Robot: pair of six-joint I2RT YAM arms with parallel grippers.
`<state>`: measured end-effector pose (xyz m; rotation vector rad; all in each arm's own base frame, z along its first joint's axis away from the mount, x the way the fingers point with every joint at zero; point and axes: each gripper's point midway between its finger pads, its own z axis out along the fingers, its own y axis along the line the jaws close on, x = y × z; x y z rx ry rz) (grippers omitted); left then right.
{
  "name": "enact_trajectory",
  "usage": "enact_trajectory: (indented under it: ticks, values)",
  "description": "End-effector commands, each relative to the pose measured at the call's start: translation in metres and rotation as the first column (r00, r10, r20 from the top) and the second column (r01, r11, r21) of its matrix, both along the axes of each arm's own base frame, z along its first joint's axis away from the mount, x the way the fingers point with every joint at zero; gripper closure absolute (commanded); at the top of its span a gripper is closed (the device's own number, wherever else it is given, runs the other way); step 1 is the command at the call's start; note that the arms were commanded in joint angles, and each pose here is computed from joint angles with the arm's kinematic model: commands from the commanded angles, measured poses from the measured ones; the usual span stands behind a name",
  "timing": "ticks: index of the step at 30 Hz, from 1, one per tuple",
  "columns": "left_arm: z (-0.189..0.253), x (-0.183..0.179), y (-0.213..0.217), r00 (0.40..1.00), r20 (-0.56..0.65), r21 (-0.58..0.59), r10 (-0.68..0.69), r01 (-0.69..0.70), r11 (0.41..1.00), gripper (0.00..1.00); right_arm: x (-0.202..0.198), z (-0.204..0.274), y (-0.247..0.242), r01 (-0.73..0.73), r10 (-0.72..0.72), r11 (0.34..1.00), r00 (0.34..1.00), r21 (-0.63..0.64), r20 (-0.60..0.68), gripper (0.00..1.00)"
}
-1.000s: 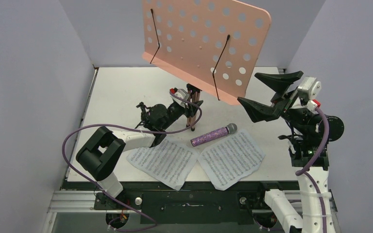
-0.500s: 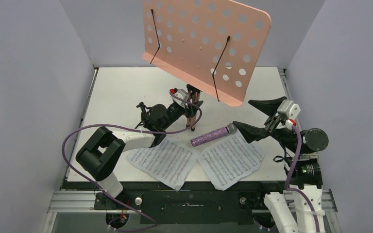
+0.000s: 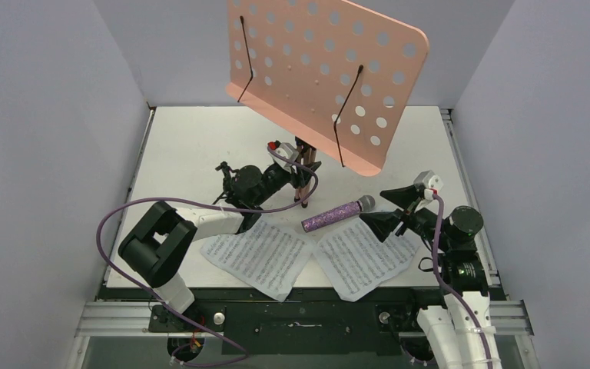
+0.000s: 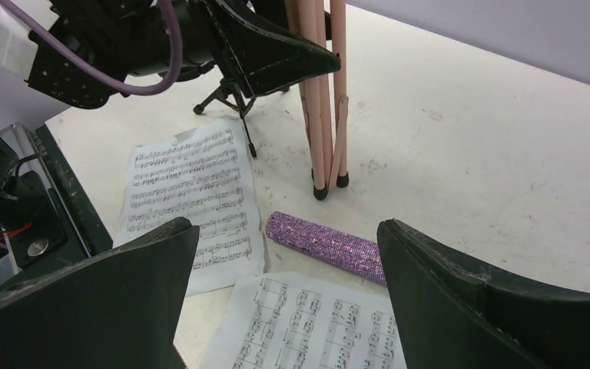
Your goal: Set up the instrument practice props
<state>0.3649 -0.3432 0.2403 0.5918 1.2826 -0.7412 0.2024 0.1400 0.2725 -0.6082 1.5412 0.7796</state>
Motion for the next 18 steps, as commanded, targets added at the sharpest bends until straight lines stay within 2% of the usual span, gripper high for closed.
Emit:
enact_trajectory:
  ticks: [1,9,18]
  values:
    - [0.075,-0.016,0.006,0.986,0.164,-0.146,-0.028,0.053,0.988,1.0,0.01,0.006,0.002,0.01,-0.014,0.998,0.998,0.063,0.054,0.1]
    - [0.076,-0.021,0.006,0.985,0.165,-0.141,-0.058,0.082,0.987,1.0,0.046,-0.007,0.007,-0.024,0.019,0.997,0.997,0.069,0.075,0.1]
    - [0.081,-0.029,0.003,0.978,0.183,-0.139,-0.104,0.131,0.982,1.0,0.093,0.021,0.024,-0.057,0.043,0.994,0.986,0.088,0.158,0.06]
